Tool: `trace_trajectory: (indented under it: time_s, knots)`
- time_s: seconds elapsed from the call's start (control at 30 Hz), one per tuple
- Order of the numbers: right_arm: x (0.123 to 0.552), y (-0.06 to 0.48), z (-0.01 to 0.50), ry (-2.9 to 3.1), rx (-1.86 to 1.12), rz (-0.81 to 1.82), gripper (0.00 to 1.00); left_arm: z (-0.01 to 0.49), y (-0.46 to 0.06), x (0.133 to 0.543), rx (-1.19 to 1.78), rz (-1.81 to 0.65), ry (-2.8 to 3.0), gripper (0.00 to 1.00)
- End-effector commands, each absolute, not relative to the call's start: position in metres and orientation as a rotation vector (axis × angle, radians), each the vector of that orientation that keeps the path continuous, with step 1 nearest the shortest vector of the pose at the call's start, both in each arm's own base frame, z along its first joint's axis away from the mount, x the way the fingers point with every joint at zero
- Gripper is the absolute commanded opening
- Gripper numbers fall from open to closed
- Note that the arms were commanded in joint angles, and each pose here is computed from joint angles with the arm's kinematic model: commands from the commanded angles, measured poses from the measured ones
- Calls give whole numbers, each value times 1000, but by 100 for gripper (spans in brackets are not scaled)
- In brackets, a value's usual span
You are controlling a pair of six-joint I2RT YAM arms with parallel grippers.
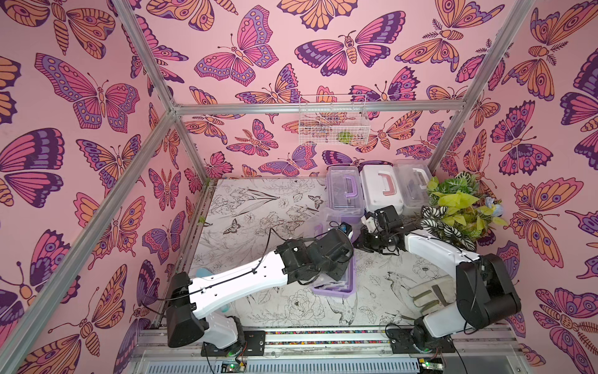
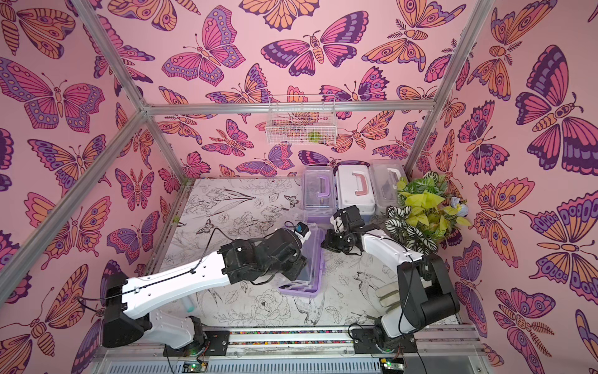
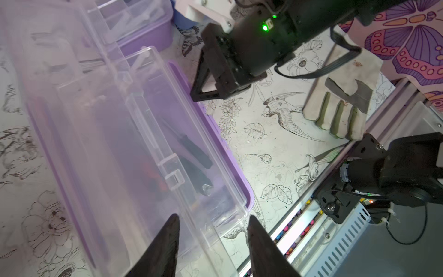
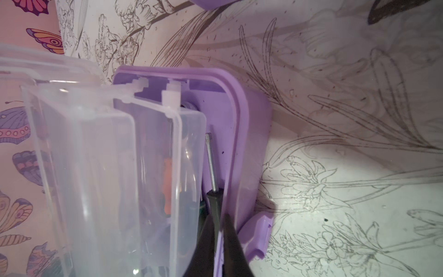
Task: Close toolboxes
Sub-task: Close the toolbox lid.
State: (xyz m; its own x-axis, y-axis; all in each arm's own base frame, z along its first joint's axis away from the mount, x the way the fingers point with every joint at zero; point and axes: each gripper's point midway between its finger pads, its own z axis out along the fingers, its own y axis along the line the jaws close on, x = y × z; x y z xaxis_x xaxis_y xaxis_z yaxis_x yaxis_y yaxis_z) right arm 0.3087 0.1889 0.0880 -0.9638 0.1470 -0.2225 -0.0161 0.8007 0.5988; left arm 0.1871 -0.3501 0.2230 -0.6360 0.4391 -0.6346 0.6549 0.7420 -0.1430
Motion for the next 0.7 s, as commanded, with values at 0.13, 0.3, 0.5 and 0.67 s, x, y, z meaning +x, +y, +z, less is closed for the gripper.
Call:
trace_trajectory:
  time_s: [0.13, 0.3, 0.5, 0.67]
  knots:
    - [293, 174, 86, 2790, 127, 844, 13, 224, -369, 184, 882, -552, 2324, 49]
    - [291, 173, 86, 2796, 127, 830, 13, 224, -354, 194, 803, -526, 2336, 49]
    - [291, 165, 91, 2792, 137, 780, 14, 210, -317, 216, 647, -484, 2400, 55]
    - [287, 149, 93, 2791, 187, 730, 15, 190, -303, 235, 572, -451, 2454, 66]
